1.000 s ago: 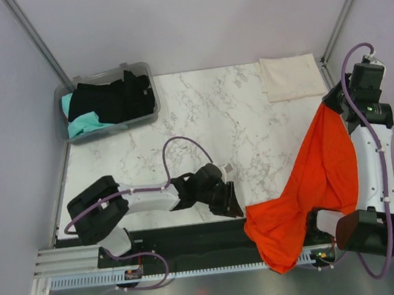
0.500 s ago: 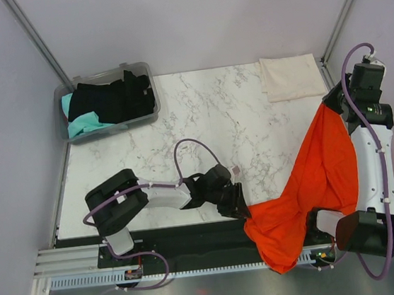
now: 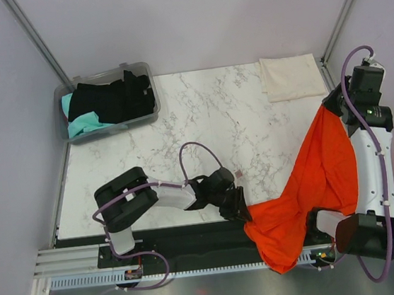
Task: Fold and stack the t-shirts
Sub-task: Flatten the tshirt out
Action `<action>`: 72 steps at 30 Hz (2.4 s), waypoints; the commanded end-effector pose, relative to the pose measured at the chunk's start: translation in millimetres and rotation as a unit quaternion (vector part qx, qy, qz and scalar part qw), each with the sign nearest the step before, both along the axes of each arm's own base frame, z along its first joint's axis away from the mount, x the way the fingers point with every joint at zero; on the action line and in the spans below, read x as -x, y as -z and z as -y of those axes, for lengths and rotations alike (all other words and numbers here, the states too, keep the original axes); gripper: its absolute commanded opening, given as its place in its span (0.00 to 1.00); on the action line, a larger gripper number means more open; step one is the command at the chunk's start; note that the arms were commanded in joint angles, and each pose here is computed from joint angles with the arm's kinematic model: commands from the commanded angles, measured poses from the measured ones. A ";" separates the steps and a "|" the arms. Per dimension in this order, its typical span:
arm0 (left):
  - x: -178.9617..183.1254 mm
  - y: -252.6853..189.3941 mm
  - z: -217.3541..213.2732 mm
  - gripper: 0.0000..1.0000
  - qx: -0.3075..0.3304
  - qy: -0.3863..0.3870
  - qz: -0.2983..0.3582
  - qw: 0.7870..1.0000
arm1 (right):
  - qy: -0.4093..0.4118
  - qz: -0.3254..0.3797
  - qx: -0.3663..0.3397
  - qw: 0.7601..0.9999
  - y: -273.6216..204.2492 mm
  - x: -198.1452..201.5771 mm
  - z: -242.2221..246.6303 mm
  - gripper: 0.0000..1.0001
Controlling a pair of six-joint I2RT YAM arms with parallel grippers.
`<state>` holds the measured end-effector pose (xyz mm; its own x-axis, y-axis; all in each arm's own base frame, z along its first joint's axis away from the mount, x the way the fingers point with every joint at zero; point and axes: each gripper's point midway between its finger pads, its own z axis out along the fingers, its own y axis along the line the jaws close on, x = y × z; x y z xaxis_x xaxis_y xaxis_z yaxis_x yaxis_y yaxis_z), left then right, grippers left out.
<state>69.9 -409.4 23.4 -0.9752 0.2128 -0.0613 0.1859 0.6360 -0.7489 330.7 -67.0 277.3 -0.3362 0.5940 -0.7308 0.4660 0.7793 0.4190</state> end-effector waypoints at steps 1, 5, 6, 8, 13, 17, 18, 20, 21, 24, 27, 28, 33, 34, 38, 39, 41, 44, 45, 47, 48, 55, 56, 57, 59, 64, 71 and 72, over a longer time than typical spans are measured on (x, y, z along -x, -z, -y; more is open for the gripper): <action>-1.0 -16.6 20.7 0.38 0.036 0.000 -0.008 0.999 | -0.002 0.024 0.003 1.000 -11.0 0.3 -1.9 0.00; -3.9 -20.0 25.4 0.25 0.042 -0.001 -0.003 0.999 | -0.002 0.024 0.004 1.000 -10.9 1.2 -1.8 0.00; -5.5 -20.7 25.9 0.22 0.043 -0.003 0.000 0.999 | -0.001 0.023 0.006 1.000 -10.9 1.3 -1.2 0.00; -8.1 -28.2 26.1 0.08 0.048 -0.003 0.011 0.999 | 0.000 0.023 0.005 1.000 -10.8 2.0 -1.5 0.00; -23.2 -48.1 0.9 0.02 -0.009 -0.007 0.090 0.996 | 0.001 0.023 0.008 1.000 -13.6 2.2 -0.6 0.00; -57.4 -85.1 -41.7 0.02 -0.086 -0.033 0.216 0.972 | 0.003 0.038 0.005 0.999 -25.5 0.9 -1.2 0.00; -63.4 -102.7 -44.5 0.02 -0.086 -0.033 0.240 0.966 | 0.003 0.041 0.004 0.999 -27.8 1.0 -1.7 0.00; -85.1 -141.2 -64.3 0.02 -0.107 -0.047 0.319 0.941 | 0.003 0.057 -0.002 0.998 -40.2 0.0 -3.7 0.00; -97.5 -155.8 -73.3 0.02 -0.119 -0.062 0.353 0.926 | 0.004 0.065 -0.006 0.998 -45.6 -0.3 -4.9 0.00; -119.0 -213.5 -99.0 0.02 -0.136 -0.076 0.442 0.884 | -0.008 0.101 -0.011 0.995 -73.4 -0.4 -11.5 0.00; -130.3 -276.5 -121.9 0.02 -0.131 -0.081 0.517 0.842 | -0.017 0.146 -0.006 0.989 -111.4 5.4 -16.7 0.00; -137.0 -295.0 -133.7 0.02 -0.142 -0.083 0.549 0.819 | -0.021 0.158 -0.005 0.987 -121.8 7.1 -18.9 0.00; -124.9 -408.2 -173.2 0.02 -0.061 -0.101 0.636 0.762 | -0.035 0.232 0.013 0.972 -189.0 32.1 -29.9 0.00; -121.4 -419.4 -179.3 0.02 -0.050 -0.109 0.638 0.760 | -0.038 0.245 0.011 0.969 -200.1 36.6 -33.0 0.00; -106.6 -420.2 -205.6 0.02 -0.015 -0.155 0.613 0.774 | -0.049 0.252 -0.011 0.966 -204.1 46.5 -43.1 0.00; -99.6 -413.3 -212.1 0.02 -0.003 -0.165 0.596 0.786 | -0.049 0.253 -0.020 0.966 -203.8 49.0 -45.5 0.00; -95.7 -379.5 -211.1 0.02 -0.022 -0.156 0.568 0.807 | -0.062 0.247 -0.026 0.967 -199.1 54.1 -51.9 0.00; -89.5 -342.2 -214.0 0.02 -0.042 -0.148 0.539 0.828 | -0.068 0.219 -0.019 0.973 -178.6 59.1 -52.8 0.00; -91.9 -332.1 -214.9 0.02 -0.060 -0.152 0.531 0.832 | -0.073 0.210 -0.015 0.975 -170.7 59.8 -53.5 0.00; -96.1 -304.0 -218.3 0.02 -0.109 -0.140 0.522 0.834 | -0.072 0.177 -0.022 0.981 -138.1 58.6 -52.6 0.00; -100.7 -293.6 -220.4 0.02 -0.132 -0.140 0.521 0.831 | -0.069 0.166 -0.026 0.983 -126.7 57.9 -51.6 0.00; -155.0 -177.7 -228.9 0.02 -0.249 -0.108 0.430 0.861 | -0.047 0.076 -0.059 0.994 -36.8 28.7 -40.7 0.00; -169.1 -164.7 -225.1 0.02 -0.253 -0.112 0.421 0.864 | -0.046 0.071 -0.064 0.994 -29.5 24.7 -40.6 0.00; -183.3 -157.2 -230.2 0.02 -0.253 -0.117 0.415 0.866 | -0.045 0.064 -0.066 0.995 -21.6 21.0 -39.9 0.00; -198.3 -139.9 -229.0 0.02 -0.258 -0.111 0.406 0.870 | -0.043 0.032 -0.062 0.997 2.3 11.1 -34.2 0.00; -233.6 -124.2 -205.2 0.07 -0.238 -0.073 0.370 0.895 | -0.051 -0.012 -0.048 0.998 30.8 -4.4 -26.4 0.00; -227.9 -136.7 -226.2 0.61 -0.281 -0.104 0.345 0.890 | -0.067 -0.015 -0.041 0.997 28.6 -15.9 -29.4 0.00; -223.3 -138.8 -231.3 0.61 -0.286 -0.110 0.342 0.888 | -0.070 -0.014 -0.041 0.997 27.3 -18.3 -30.1 0.00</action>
<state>298.2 -189.6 135.0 -0.7872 0.2424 -0.5670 0.3300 0.9423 -0.0553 332.5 -34.3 221.0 -0.4867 0.6361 -0.5988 0.4279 0.7712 0.4713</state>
